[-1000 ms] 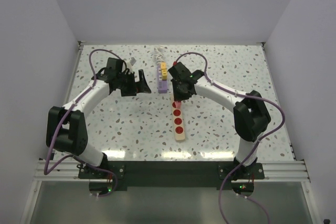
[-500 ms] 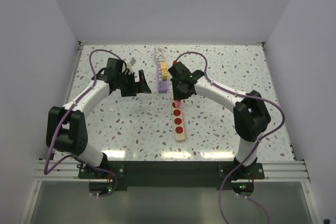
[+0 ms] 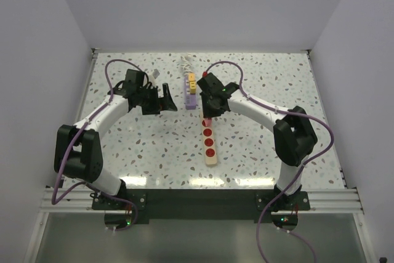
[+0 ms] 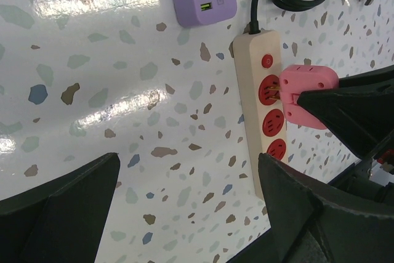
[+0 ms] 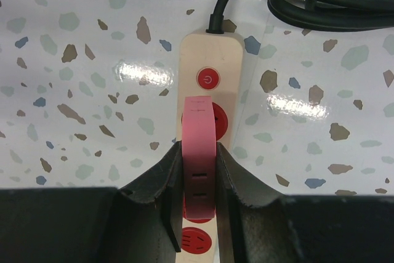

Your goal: Insert the plug

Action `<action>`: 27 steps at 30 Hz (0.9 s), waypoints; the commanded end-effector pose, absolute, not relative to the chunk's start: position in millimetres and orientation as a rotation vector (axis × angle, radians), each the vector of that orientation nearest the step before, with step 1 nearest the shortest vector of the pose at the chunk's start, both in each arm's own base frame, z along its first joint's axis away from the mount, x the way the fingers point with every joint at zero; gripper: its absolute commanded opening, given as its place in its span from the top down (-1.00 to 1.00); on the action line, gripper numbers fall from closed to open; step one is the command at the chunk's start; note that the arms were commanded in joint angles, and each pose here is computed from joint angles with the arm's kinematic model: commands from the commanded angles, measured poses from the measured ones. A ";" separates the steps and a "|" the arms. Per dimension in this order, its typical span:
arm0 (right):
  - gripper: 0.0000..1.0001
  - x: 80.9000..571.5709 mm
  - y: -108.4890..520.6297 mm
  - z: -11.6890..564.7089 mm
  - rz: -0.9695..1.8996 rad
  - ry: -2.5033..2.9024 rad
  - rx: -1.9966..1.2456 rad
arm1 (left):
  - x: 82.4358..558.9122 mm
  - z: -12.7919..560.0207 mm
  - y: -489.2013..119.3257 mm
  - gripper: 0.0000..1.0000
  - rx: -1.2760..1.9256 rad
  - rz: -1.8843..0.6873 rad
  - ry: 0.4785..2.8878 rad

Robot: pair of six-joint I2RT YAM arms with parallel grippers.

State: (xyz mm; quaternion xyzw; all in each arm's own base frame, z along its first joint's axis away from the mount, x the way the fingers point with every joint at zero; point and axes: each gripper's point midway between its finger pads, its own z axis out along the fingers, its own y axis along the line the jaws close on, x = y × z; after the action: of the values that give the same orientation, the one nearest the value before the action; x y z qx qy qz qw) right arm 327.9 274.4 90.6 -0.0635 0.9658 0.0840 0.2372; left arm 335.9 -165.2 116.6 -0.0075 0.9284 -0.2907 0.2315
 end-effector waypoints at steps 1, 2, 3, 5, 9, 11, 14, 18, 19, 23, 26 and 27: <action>1.00 328.7 277.5 87.0 0.224 2.643 -0.157 | 342.1 124.3 -165.1 -1.00 0.009 -0.824 2.496; 1.00 328.4 277.8 87.0 0.223 2.643 -0.158 | 342.5 123.8 -164.9 -1.00 0.010 -0.821 2.495; 1.00 327.5 277.8 86.7 0.221 2.645 -0.161 | 342.3 124.1 -165.1 -1.00 0.011 -0.823 2.494; 1.00 326.2 277.9 85.3 0.217 2.647 -0.160 | 341.5 122.5 -165.0 -1.00 0.008 -0.824 2.499; 1.00 325.6 279.6 81.2 0.229 2.651 -0.151 | 341.2 122.2 -164.6 -1.00 0.008 -0.824 2.498; 1.00 325.4 280.4 79.5 0.231 2.656 -0.146 | 341.0 123.2 -163.9 -1.00 0.007 -0.824 2.495; 1.00 326.7 281.7 78.1 0.228 2.655 -0.147 | 340.1 122.0 -162.4 -1.00 0.002 -0.821 2.497; 1.00 325.7 275.9 76.5 0.184 2.649 -0.153 | 339.5 120.8 -161.4 -1.00 -0.002 -0.821 2.498; 1.00 324.3 274.2 76.3 0.176 2.643 -0.155 | 339.5 120.8 -161.4 -1.00 -0.002 -0.821 2.498; 1.00 321.1 274.5 73.6 0.175 2.626 -0.173 | 340.5 120.3 -161.5 -1.00 -0.002 -0.824 2.498; 1.00 314.3 276.5 70.7 0.155 2.620 -0.208 | 340.6 120.1 -161.5 -1.00 -0.003 -0.824 2.499; 1.00 312.2 278.5 69.6 0.159 2.621 -0.215 | 341.1 120.3 -161.0 -1.00 -0.004 -0.824 2.497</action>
State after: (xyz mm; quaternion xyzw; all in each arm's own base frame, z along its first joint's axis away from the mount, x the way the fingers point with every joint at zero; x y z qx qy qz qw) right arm 325.5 280.3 81.5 -0.0647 0.9610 0.0750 0.2583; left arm 330.9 -160.7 107.1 -0.0149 0.9306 -0.2909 0.2217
